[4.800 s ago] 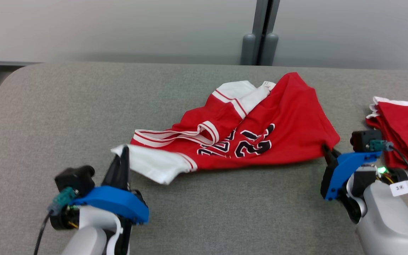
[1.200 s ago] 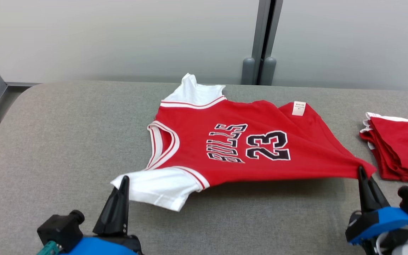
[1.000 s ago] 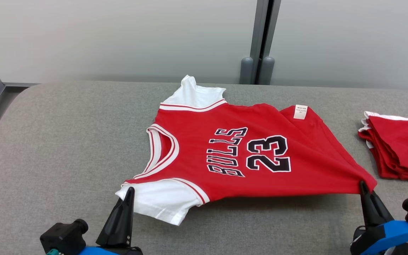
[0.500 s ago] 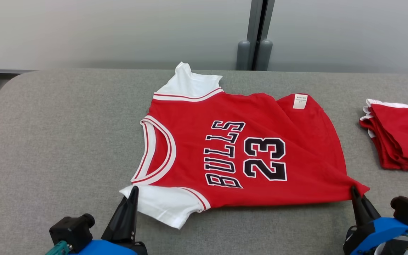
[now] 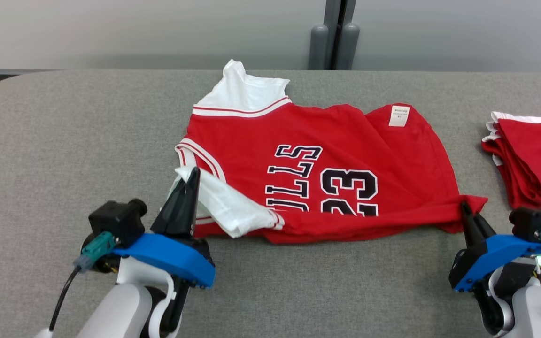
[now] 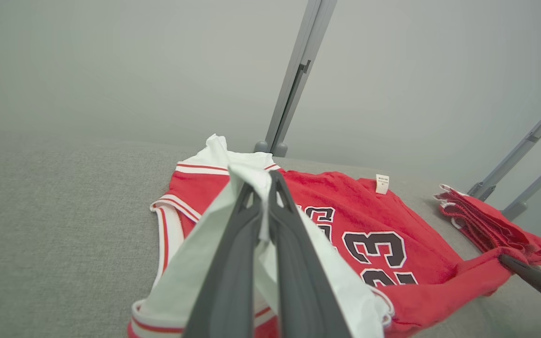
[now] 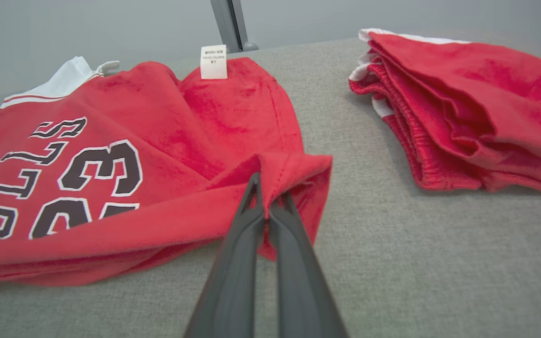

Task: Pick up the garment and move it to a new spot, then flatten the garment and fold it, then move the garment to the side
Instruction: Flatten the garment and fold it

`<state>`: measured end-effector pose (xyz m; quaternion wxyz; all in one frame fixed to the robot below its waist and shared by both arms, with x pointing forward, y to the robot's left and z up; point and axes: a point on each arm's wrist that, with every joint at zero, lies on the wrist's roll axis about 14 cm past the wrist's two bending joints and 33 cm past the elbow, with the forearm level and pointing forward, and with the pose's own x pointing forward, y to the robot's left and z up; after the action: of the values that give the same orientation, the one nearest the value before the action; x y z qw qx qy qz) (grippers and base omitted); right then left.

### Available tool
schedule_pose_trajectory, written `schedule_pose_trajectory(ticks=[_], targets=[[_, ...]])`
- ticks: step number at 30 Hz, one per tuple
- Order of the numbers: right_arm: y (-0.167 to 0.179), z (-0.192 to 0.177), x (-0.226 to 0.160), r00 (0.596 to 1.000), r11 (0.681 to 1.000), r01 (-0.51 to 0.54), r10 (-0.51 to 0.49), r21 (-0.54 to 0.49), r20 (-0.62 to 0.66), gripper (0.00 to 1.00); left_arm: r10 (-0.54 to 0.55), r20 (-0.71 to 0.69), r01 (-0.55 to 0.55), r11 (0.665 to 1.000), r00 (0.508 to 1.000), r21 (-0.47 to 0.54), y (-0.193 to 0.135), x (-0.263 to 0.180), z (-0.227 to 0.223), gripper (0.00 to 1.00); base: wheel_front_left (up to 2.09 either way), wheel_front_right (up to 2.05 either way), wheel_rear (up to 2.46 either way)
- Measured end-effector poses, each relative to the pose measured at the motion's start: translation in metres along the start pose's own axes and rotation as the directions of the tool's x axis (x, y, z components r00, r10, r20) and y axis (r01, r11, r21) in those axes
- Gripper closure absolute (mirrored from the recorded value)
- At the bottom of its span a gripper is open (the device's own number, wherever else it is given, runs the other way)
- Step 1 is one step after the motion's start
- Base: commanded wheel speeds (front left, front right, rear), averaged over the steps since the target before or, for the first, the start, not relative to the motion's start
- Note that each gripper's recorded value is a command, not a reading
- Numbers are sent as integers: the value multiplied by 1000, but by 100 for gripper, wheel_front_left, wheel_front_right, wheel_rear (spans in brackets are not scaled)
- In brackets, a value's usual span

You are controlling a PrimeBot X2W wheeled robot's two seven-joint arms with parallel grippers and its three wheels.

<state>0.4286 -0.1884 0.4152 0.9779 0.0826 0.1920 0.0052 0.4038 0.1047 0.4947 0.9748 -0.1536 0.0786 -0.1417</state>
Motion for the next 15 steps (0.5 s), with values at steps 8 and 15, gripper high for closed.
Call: schedule_pose_trajectory(ticks=[8, 15], targets=[[-12, 1, 27, 999, 999, 38, -38, -9, -35, 100, 13, -63, -9, 999, 998, 49, 20, 56, -23, 100, 0, 0, 0], [-11, -1, 41, 998, 999, 33, -34, -19, -52, 100, 33, -94, -26, 997, 995, 72, 33, 78, -36, 100, 0, 0, 0]])
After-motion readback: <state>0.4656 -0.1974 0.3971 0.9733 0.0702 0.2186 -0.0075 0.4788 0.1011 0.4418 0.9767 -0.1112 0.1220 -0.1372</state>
